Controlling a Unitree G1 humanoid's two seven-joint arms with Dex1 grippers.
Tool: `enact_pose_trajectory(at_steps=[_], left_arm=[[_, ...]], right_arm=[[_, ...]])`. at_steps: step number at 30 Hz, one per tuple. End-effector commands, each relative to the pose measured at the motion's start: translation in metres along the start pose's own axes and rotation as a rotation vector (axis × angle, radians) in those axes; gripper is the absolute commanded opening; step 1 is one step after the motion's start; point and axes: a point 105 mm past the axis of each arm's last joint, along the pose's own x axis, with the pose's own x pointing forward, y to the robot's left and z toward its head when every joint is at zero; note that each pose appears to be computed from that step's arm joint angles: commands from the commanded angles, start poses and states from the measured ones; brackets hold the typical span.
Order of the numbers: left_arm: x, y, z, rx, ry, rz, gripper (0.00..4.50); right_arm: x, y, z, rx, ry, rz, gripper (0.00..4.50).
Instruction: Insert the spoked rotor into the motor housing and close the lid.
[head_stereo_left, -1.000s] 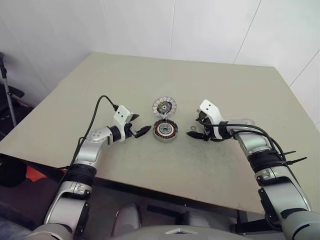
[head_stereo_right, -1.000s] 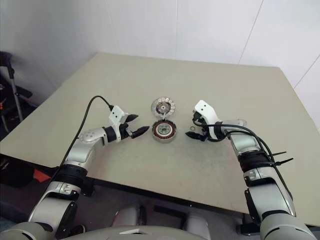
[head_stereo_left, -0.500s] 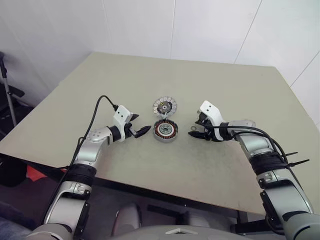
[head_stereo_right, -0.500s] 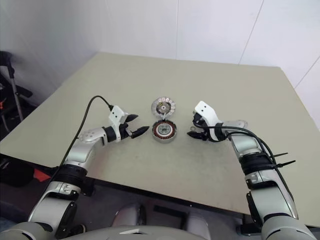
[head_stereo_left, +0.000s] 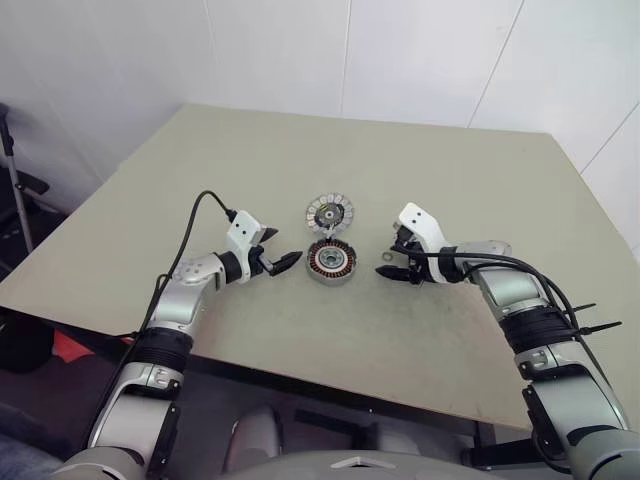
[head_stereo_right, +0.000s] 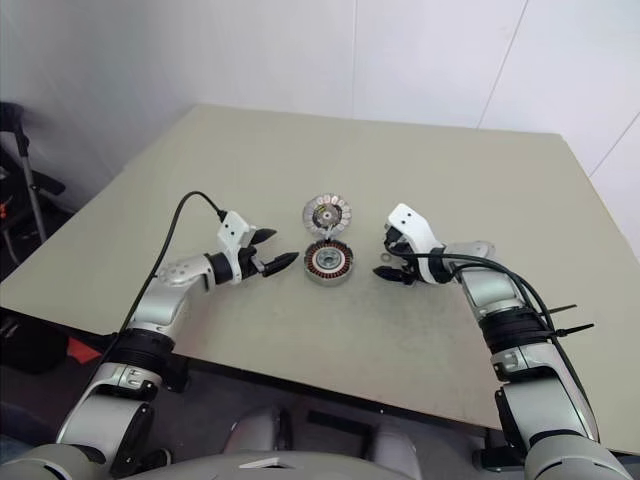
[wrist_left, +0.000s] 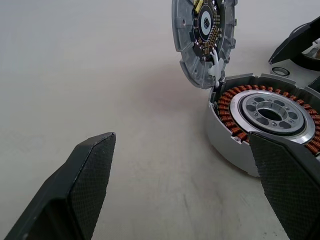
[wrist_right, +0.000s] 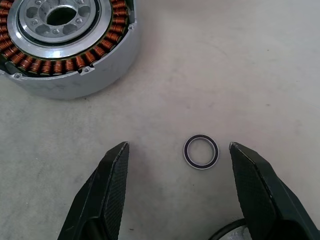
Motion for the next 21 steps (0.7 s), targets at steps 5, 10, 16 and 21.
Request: enact_pose_trajectory(at_steps=[5, 10, 16, 21], left_arm=[[0.001, -0.002, 0.012, 0.025, -0.042, 0.000, 4.50], [0.000, -0.003, 0.011, 0.022, -0.041, 0.000, 4.50], [-0.001, -0.002, 0.011, 0.022, -0.041, 0.005, 4.50], [-0.001, 0.000, 0.012, 0.025, -0.041, 0.008, 4.50]], right_arm=[[-0.004, -0.006, -0.009, 0.016, 0.053, -0.017, 3.54], [-0.003, -0.011, -0.016, 0.030, 0.069, -0.025, 3.54], [-0.001, -0.014, -0.021, 0.032, 0.076, -0.029, 2.30], [0.001, -0.015, -0.024, 0.027, 0.075, -0.034, 0.71]])
